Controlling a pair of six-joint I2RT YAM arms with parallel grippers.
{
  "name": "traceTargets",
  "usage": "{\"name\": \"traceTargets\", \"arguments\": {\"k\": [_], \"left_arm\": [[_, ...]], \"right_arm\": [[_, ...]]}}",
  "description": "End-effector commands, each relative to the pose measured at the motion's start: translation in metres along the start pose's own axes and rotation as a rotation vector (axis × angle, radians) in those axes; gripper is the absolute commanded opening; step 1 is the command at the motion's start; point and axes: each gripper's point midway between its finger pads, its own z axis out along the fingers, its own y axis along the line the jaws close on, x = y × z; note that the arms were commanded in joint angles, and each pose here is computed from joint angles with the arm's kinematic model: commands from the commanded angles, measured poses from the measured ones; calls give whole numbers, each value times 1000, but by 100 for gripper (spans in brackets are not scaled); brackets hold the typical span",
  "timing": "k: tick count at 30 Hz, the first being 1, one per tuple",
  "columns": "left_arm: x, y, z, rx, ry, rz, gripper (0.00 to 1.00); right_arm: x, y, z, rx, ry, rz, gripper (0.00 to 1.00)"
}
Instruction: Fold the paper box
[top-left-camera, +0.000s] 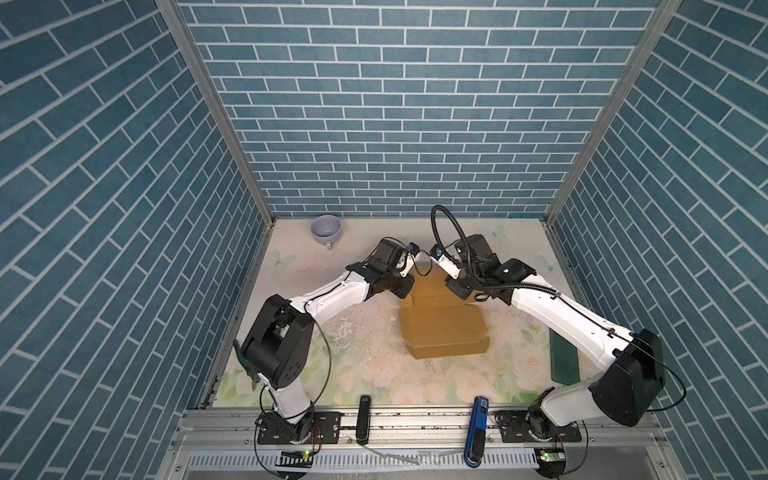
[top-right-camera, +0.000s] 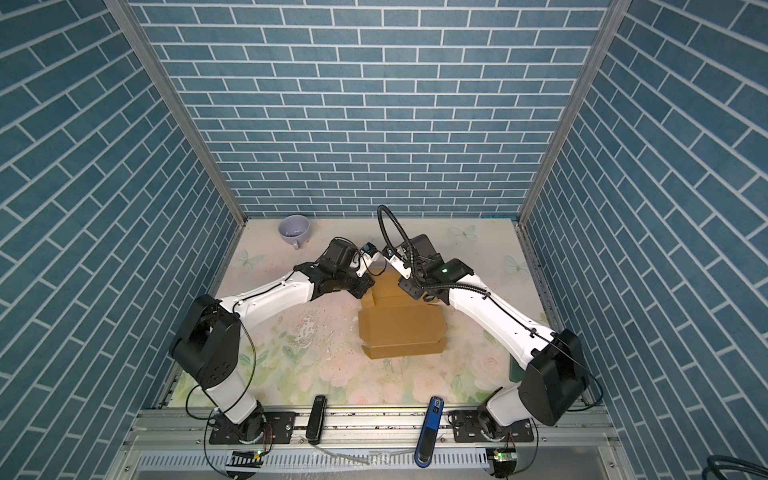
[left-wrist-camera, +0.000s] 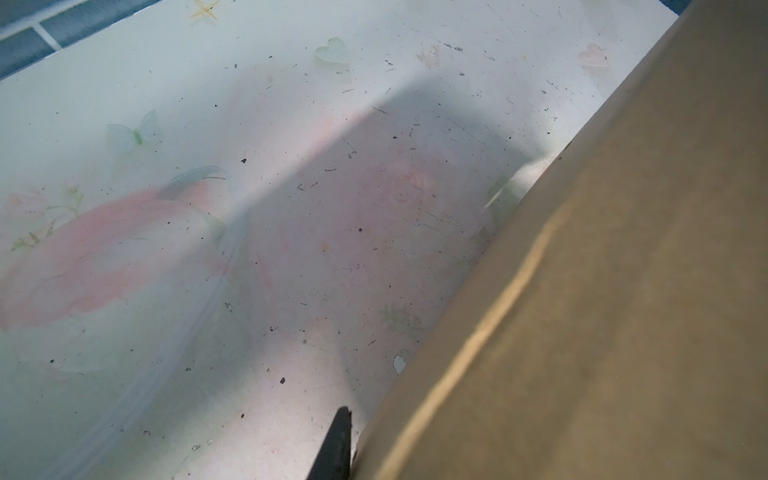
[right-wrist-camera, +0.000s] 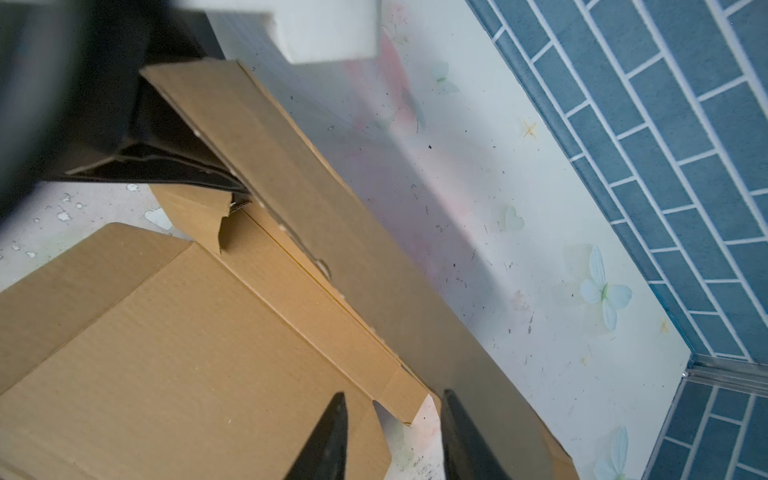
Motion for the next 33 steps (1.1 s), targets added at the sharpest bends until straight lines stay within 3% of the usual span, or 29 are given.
{"name": "traceTargets", "arguments": {"k": [1, 13, 23, 26, 33], "left_arm": [[-17, -7, -16, 29, -47, 4, 22], [-24, -14, -24, 47, -65, 3, 22], [-29, -15, -28, 44, -72, -1, 22], [-31, -15, -29, 41, -75, -3, 22], [-37, -14, -24, 42, -70, -12, 23]], "right_arm": [[-17, -3, 1, 3, -46, -43, 37], [-20, -1, 18, 8, -61, -66, 31], [-20, 5, 24, -15, -68, -79, 20], [-20, 6, 26, -24, -67, -82, 20], [-15, 10, 31, -34, -38, -103, 31]]}}
